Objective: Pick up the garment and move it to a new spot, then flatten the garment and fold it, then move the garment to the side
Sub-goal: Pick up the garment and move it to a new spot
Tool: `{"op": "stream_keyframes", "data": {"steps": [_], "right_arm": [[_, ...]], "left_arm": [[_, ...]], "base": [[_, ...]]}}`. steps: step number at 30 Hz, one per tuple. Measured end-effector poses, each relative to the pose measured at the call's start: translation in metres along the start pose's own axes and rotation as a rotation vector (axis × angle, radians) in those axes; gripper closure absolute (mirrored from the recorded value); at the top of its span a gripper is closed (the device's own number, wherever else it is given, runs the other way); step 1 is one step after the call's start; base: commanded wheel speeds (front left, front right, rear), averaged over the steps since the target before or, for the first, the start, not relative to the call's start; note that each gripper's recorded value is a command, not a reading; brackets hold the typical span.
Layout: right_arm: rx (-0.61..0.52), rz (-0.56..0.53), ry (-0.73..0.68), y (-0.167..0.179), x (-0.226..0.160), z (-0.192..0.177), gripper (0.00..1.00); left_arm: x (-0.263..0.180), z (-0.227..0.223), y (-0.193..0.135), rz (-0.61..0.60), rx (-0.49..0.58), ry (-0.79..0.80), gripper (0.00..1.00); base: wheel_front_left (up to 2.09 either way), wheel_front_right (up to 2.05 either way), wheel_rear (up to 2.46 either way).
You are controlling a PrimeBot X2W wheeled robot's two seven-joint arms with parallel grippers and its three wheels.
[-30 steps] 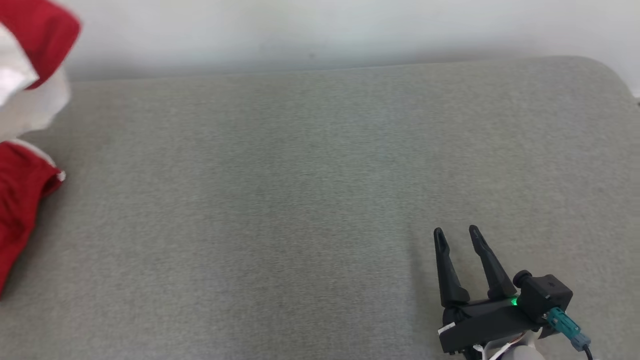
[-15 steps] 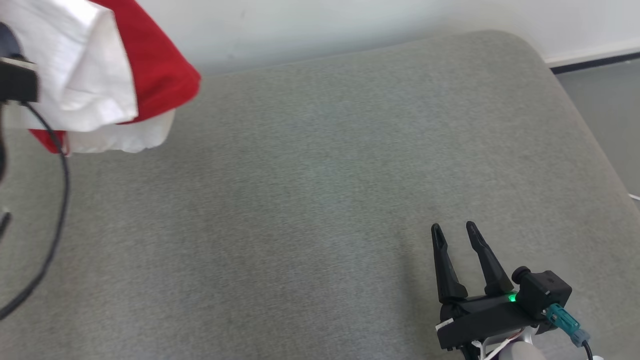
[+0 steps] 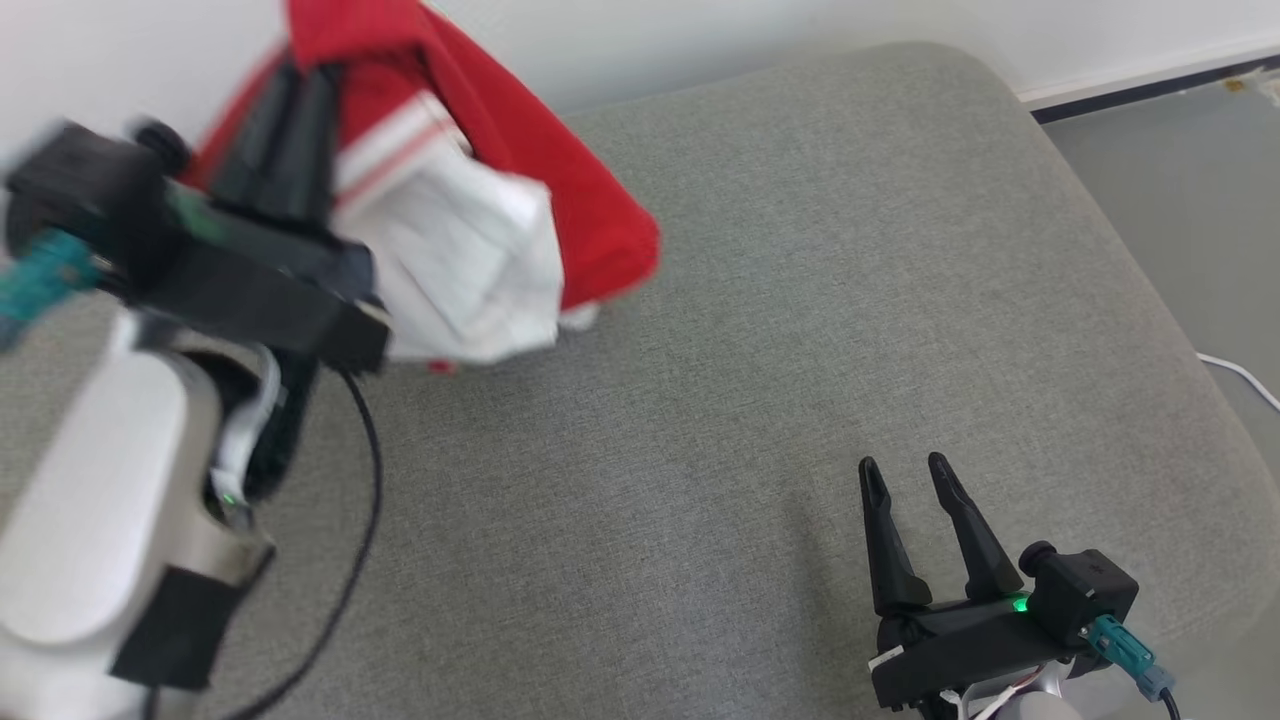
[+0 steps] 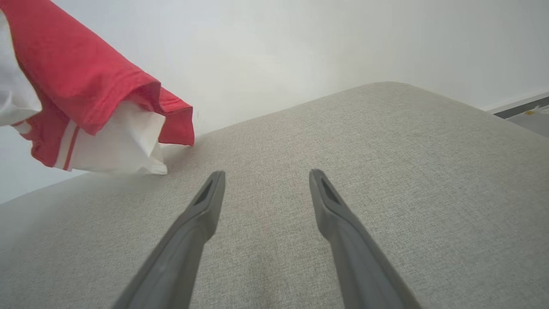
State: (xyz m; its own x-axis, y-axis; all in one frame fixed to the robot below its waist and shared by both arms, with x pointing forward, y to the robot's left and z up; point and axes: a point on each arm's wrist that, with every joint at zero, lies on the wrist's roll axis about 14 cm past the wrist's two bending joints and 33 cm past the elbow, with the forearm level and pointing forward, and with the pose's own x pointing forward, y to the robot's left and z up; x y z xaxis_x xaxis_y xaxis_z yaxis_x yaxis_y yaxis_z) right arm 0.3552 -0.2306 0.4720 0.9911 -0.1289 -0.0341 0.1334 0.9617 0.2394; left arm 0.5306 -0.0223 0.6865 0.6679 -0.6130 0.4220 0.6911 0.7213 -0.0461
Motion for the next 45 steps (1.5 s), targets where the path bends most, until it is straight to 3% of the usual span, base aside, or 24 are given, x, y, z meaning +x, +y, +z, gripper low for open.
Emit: {"op": "stream_keyframes", "data": {"steps": [14,20,21,22,23,32,45], "right_arm": [[-0.001,0.059,0.016,0.018,0.008,-0.006,0.00],[0.001,0.075,0.015,0.024,0.008,-0.006,0.00],[0.001,0.075,0.014,0.024,0.009,-0.006,0.00],[0.001,0.075,0.014,0.024,0.009,-0.006,0.00],[-0.001,0.077,0.013,0.024,0.009,-0.006,0.00],[-0.004,0.118,0.018,0.037,0.005,-0.009,0.00],[-0.017,0.173,-0.023,0.054,0.011,0.004,0.00]], "left_arm": [[-0.108,-0.151,-0.031,0.063,-0.142,0.408,1.00],[-0.137,-0.179,-0.042,0.090,-0.191,0.492,1.00],[-0.136,-0.178,-0.043,0.094,-0.193,0.483,0.67],[-0.135,-0.175,-0.042,0.099,-0.194,0.470,0.24],[-0.133,-0.172,-0.042,0.101,-0.194,0.458,0.00],[-0.119,-0.116,-0.036,0.125,-0.154,0.284,0.00],[-0.168,-0.062,0.015,0.331,-0.045,0.185,0.00]], "base": [[0.00,0.00,0.00],[0.00,0.00,0.00],[0.00,0.00,0.00],[0.00,0.00,0.00],[0.00,0.00,0.00],[0.00,0.00,0.00],[0.00,0.00,0.00]]}}
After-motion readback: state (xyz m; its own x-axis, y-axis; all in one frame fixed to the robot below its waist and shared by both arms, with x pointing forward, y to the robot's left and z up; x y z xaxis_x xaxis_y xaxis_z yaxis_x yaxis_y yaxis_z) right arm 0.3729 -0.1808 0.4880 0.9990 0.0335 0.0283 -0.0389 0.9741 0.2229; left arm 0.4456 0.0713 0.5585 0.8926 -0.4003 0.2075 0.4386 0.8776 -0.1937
